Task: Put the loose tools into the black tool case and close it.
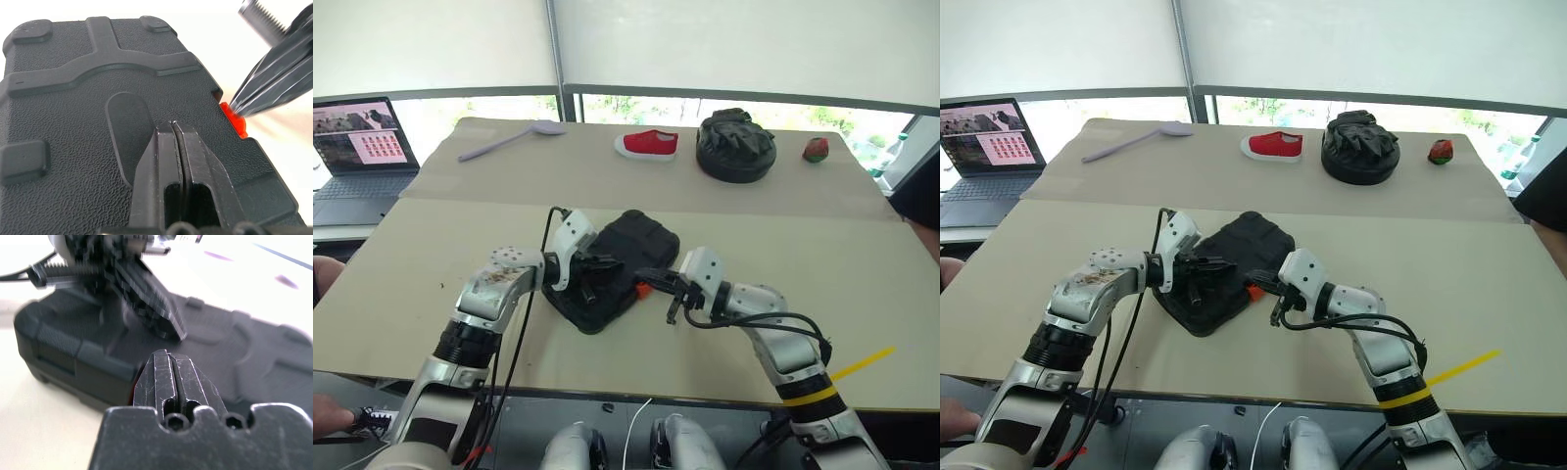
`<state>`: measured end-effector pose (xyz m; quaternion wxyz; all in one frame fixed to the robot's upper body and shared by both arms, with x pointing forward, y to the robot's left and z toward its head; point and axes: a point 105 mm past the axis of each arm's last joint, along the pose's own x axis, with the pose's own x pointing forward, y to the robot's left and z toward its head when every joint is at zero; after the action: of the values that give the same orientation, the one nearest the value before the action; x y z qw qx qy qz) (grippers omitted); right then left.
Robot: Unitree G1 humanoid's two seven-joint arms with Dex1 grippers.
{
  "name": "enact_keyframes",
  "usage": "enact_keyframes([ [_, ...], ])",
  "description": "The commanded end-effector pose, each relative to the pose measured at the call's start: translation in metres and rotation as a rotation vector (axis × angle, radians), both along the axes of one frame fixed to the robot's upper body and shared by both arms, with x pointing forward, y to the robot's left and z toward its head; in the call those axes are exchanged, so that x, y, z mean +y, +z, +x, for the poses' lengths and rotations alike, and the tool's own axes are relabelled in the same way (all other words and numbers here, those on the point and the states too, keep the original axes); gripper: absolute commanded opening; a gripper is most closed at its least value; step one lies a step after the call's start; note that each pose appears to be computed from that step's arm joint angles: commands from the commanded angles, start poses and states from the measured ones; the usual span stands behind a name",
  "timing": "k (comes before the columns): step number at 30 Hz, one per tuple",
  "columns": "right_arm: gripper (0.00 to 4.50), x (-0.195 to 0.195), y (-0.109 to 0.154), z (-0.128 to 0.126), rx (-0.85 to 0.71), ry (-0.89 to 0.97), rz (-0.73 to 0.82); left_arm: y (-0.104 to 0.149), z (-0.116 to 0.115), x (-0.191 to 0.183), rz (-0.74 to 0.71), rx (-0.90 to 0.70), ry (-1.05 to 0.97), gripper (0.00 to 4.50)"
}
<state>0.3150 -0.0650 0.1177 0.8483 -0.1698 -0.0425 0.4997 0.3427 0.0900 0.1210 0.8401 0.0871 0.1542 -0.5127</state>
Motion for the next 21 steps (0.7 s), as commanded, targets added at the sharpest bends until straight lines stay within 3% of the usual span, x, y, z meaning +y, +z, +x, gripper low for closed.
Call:
enact_keyframes([
  [1, 0.00, -0.006, 0.009, -0.002, -0.029, -0.003, 0.013, -0.049, -0.010, 0.011, 0.095, 0.175, 0.046, 0.10],
  [4, 0.00, -0.016, 0.016, -0.012, -0.027, 0.004, 0.057, -0.050, -0.011, 0.012, 0.092, 0.179, 0.052, 0.10],
  [8, 0.00, -0.025, 0.004, -0.017, 0.027, -0.016, 0.026, -0.052, -0.013, 0.013, 0.094, 0.184, 0.052, 0.10],
  [14, 0.00, -0.018, -0.019, -0.006, 0.086, -0.064, -0.020, -0.054, -0.016, 0.013, 0.100, 0.194, 0.047, 0.10],
  [21, 0.00, -0.004, -0.014, 0.000, 0.074, -0.031, -0.004, -0.054, -0.015, 0.014, 0.104, 0.196, 0.051, 0.10],
])
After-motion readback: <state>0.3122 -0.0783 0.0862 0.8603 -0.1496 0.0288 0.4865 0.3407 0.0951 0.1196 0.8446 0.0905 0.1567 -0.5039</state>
